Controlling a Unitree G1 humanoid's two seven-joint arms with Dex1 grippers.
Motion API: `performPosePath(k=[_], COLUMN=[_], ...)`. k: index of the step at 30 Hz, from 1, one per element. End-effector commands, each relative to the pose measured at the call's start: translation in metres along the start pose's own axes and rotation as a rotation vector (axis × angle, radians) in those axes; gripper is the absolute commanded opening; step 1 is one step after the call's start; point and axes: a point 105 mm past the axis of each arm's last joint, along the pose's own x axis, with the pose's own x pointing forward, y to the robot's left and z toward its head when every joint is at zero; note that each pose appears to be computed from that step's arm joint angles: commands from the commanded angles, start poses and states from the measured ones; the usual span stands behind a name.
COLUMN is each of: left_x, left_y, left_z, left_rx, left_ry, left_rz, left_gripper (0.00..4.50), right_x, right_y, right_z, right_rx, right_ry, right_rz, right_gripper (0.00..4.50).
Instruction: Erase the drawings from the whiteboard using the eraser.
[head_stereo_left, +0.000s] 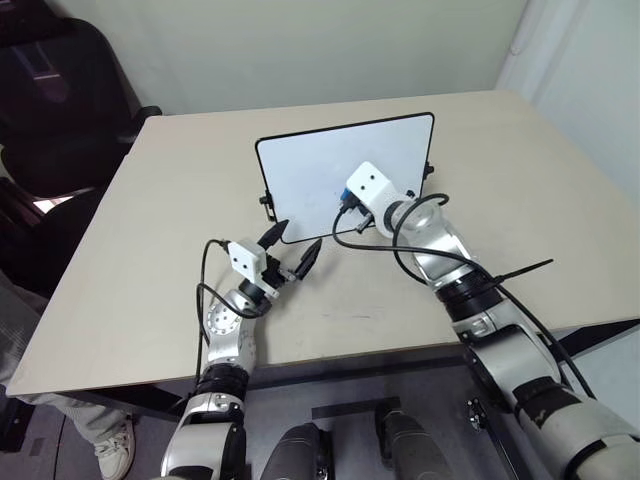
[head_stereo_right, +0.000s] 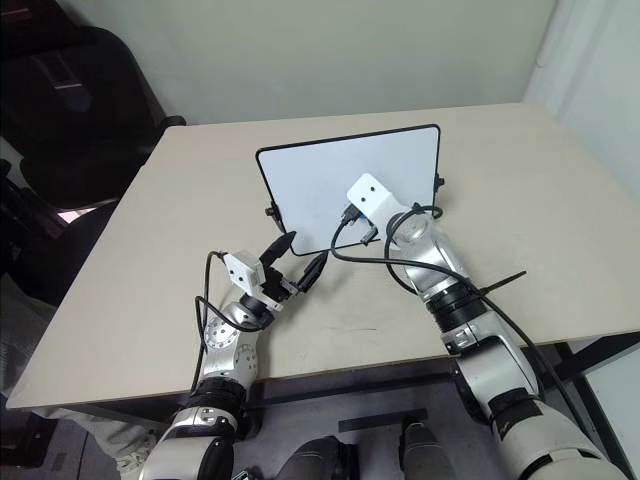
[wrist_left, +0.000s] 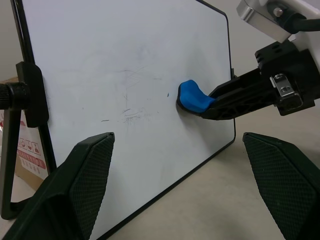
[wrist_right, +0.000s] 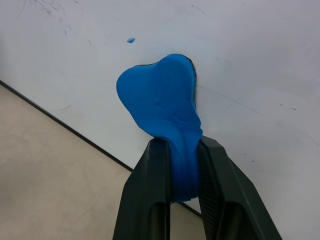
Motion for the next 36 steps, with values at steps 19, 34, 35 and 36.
performPosePath(k=[19, 34, 35, 36], left_x=[-0.004, -0.002, -0.001, -0.001], left_y=[-0.002, -0.002, -0.002, -0.002], left_z=[-0.01, -0.01, -0.01, -0.01], left_rx=[-0.035, -0.036, -0.036, -0.037], left_ry=[0.01, 0.013, 0.013, 0.013], left_rz=[0.027, 0.007, 0.005, 0.003], left_gripper=[4.5, 4.5, 4.5, 4.5], right_x=[0.001, -0.013, -0.014, -0.016], right_y=[0.025, -0.039, -0.043, -0.048], right_z=[0.05, 0.002, -0.003, -0.011], right_rx=[-0.064, 0.053, 0.059, 0.065], right_ry=[-0.138, 0.012, 0.029, 0.049], right_rz=[0.034, -0.164, -0.179, -0.196], right_gripper=[0.47, 0.47, 0.47, 0.47])
